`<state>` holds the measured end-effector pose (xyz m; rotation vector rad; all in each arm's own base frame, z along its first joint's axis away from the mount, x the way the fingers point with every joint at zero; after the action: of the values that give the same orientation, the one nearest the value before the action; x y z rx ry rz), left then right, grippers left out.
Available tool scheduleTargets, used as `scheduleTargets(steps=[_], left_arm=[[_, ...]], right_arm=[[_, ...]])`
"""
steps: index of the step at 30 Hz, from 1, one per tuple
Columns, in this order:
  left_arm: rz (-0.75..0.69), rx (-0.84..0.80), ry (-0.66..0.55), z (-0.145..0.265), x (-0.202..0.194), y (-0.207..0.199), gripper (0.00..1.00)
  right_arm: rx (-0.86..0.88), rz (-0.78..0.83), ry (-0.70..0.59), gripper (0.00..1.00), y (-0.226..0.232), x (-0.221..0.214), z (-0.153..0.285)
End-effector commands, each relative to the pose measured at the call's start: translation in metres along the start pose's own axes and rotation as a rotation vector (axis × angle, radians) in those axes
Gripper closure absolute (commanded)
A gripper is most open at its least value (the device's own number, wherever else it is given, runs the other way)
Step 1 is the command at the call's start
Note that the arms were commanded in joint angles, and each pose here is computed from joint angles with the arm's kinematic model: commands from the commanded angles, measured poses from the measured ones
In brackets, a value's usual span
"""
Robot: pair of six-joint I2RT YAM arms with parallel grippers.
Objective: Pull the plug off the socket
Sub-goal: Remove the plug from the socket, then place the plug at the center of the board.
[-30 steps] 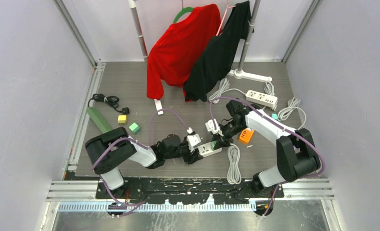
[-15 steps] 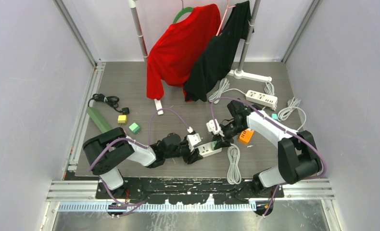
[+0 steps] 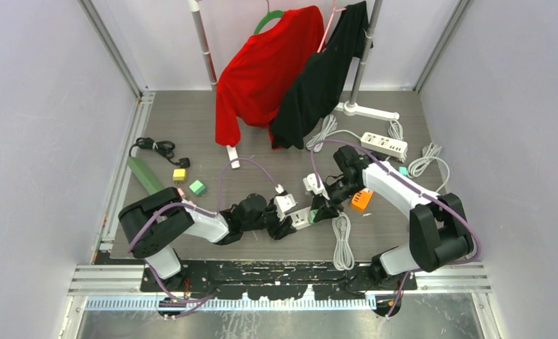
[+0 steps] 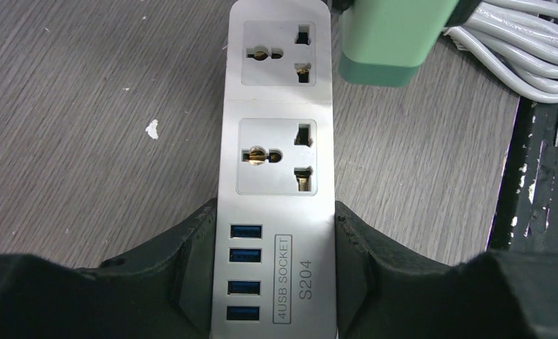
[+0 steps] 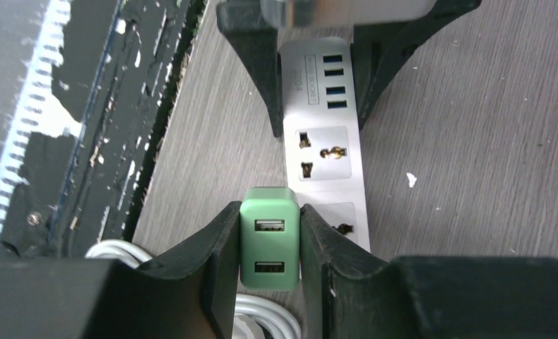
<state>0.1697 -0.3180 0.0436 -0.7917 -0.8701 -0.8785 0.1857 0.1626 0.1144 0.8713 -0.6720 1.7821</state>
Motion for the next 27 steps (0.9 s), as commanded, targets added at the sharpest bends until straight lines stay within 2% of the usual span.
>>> scheduleTargets(steps=[1,4,5,7,9,11,14,16,21,24,27], left_arm=[[0.049,0.092,0.085,0.008,-0.014,0.015,1.0],[0.104,0.127,0.089,0.011,-0.012,0.023,1.0],[0.126,0.134,0.096,0.012,-0.012,0.025,0.93],[0.17,0.16,0.102,0.015,-0.009,0.03,0.74],[0.192,0.181,0.086,0.018,-0.004,0.031,0.48],[0.214,0.194,0.045,0.022,0.005,0.031,0.33],[0.229,0.22,-0.011,0.03,0.02,0.031,0.19],[0.23,0.221,-0.053,0.036,0.034,0.029,0.16],[0.251,0.183,-0.178,0.064,0.074,0.014,0.16],[0.309,0.151,-0.256,0.085,0.096,0.001,0.17],[0.383,0.115,-0.329,0.104,0.113,-0.01,0.16]], right_arm=[[-0.077,-0.035,-0.073,0.99,-0.015,0.03,0.014],[-0.147,-0.097,-0.075,0.99,-0.021,0.035,0.032],[-0.179,-0.12,-0.069,0.99,-0.024,0.036,0.038],[-0.251,-0.159,-0.046,0.99,-0.03,0.038,0.05],[-0.342,-0.195,-0.035,0.99,-0.04,0.042,0.061],[-0.418,-0.269,-0.033,0.99,-0.046,0.045,0.07],[-0.483,-0.381,-0.082,0.99,-0.054,0.053,0.079],[-0.479,-0.496,-0.163,0.99,-0.057,0.063,0.082],[-0.4,-0.817,-0.377,0.99,-0.068,0.082,0.078],[-0.377,-0.983,-0.41,0.99,-0.075,0.074,0.072],[-0.301,-1.083,-0.408,0.99,-0.075,0.07,0.065]])
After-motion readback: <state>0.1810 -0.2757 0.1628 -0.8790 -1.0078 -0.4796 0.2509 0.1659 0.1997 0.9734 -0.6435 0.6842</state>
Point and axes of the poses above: each gripper's point midway between its finger pads, its own z axis back along the fingers, its own y axis along the line the jaws close on, x = y × z, the point moved 4 cm from there along z, back along the fingers, and after that the axes turned 8 degrees about z, right-handed, at the moved point
